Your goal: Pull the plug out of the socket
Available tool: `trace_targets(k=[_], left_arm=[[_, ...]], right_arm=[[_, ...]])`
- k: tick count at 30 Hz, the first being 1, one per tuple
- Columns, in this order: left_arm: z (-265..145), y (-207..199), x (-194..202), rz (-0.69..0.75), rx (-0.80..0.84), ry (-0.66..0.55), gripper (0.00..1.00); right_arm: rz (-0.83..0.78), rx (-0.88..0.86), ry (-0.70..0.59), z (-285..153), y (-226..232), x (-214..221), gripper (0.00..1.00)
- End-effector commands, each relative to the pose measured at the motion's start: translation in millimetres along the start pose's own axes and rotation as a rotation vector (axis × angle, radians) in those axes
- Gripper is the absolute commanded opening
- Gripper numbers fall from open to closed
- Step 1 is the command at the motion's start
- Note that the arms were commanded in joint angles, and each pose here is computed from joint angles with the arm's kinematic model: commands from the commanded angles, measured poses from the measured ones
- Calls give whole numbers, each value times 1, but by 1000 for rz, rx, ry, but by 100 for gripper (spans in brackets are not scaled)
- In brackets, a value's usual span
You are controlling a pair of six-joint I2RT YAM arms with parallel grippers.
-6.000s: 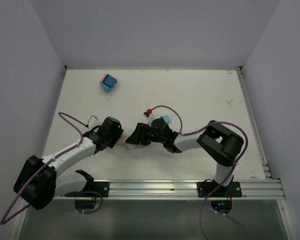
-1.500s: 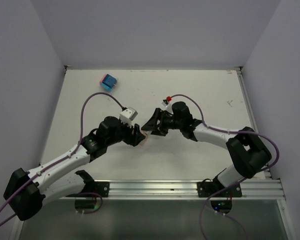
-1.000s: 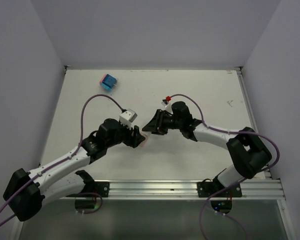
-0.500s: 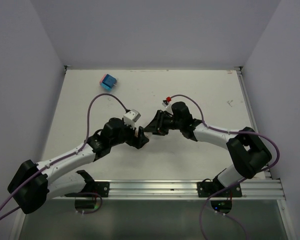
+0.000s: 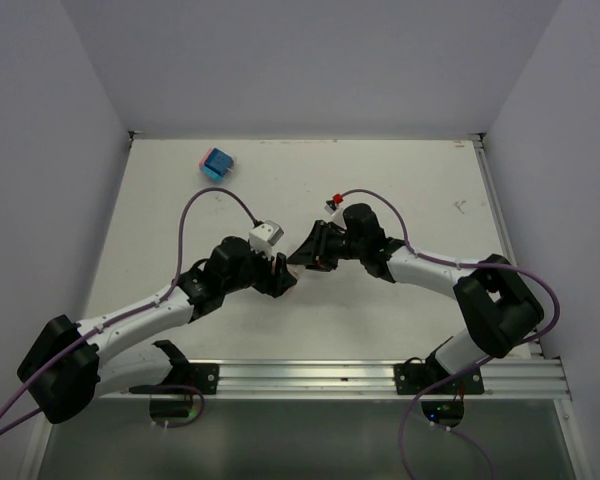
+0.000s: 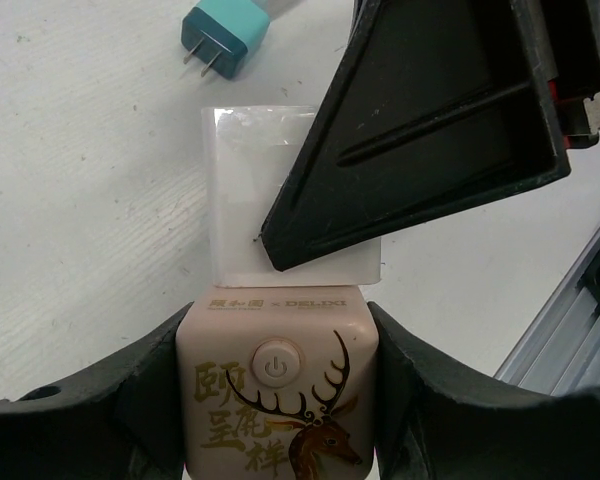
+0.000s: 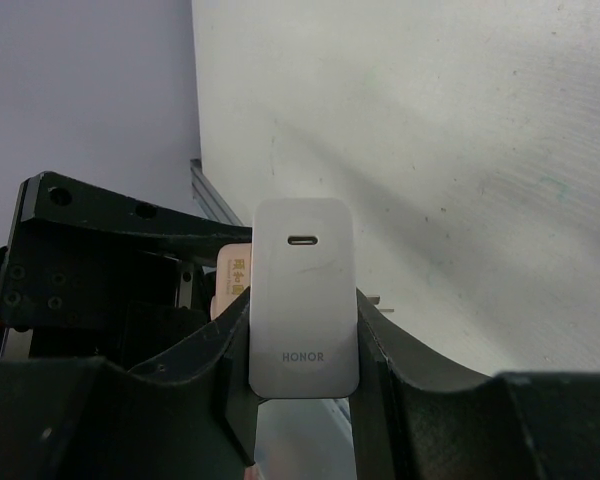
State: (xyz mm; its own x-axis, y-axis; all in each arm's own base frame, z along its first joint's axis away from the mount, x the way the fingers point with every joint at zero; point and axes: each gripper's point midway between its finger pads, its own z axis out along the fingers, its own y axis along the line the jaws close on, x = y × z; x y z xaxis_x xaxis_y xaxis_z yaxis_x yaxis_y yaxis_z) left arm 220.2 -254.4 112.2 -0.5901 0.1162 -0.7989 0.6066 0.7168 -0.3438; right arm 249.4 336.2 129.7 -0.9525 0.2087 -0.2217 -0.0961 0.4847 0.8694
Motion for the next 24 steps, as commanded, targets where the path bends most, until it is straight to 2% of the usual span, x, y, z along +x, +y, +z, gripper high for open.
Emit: trace_targets(k=[1, 8, 17, 24], left_arm=[[2, -14, -16, 2, 43, -47, 0], [0, -15, 28, -82, 41, 49, 0], [-6, -13, 53, -106, 20, 128, 0], [-4, -12, 77, -151, -16, 260, 0]], right_arm=[[-60, -80, -68, -11, 35, -15, 0], [-70, -71, -144, -15, 40, -43, 0], [-104, -17, -252, -39, 34, -102, 0], [-214, 63, -353, -57, 30, -141, 0]])
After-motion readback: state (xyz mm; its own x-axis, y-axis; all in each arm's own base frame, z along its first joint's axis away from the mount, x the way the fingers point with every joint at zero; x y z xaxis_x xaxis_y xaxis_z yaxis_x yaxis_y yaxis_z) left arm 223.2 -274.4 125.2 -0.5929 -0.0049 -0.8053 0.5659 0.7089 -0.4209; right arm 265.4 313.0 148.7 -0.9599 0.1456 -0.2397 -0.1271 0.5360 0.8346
